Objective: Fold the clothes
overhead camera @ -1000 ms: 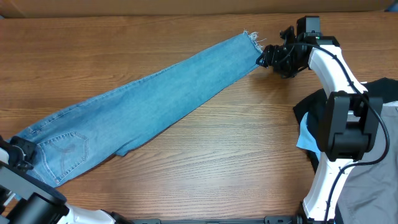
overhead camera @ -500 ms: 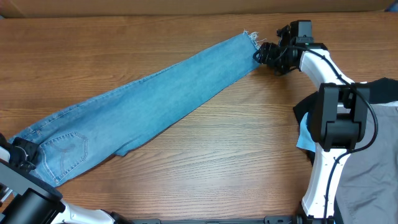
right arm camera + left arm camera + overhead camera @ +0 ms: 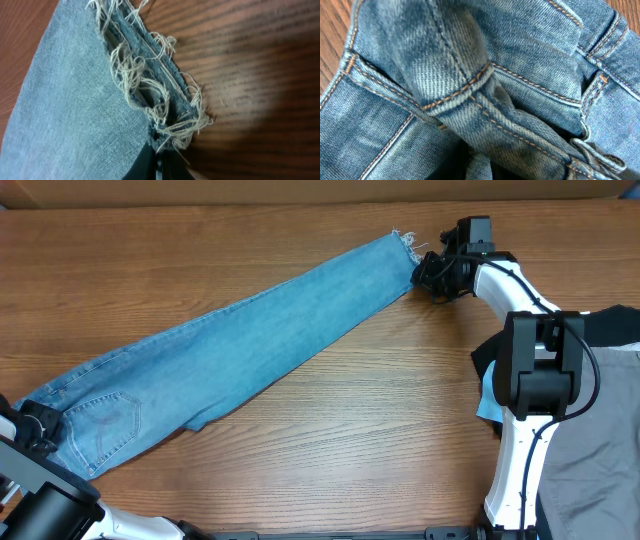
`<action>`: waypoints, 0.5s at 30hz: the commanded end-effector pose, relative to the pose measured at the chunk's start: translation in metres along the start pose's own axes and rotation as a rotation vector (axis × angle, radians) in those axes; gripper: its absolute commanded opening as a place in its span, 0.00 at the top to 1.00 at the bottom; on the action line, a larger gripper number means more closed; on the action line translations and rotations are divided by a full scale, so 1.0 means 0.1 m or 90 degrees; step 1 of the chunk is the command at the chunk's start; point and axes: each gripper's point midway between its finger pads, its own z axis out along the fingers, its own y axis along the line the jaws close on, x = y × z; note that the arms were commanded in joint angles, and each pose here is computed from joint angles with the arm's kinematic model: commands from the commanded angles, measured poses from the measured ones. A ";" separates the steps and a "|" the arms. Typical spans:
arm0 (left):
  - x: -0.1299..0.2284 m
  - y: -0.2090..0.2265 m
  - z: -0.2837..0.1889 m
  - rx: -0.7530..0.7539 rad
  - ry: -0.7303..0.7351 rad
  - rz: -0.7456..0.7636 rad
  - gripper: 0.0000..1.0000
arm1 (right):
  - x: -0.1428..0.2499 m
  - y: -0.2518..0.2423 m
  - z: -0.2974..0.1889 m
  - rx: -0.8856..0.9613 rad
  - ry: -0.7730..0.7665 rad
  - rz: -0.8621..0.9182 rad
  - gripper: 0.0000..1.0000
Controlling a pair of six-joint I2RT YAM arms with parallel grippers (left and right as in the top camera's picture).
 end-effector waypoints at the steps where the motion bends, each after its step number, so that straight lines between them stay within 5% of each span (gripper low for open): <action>1: 0.09 0.01 0.11 0.003 0.025 -0.015 0.81 | 0.03 -0.23 -0.07 0.025 0.018 0.035 0.96; 15: 0.10 -0.52 0.00 0.187 0.049 -0.006 0.77 | 0.06 -1.00 -1.34 0.249 0.012 0.142 0.96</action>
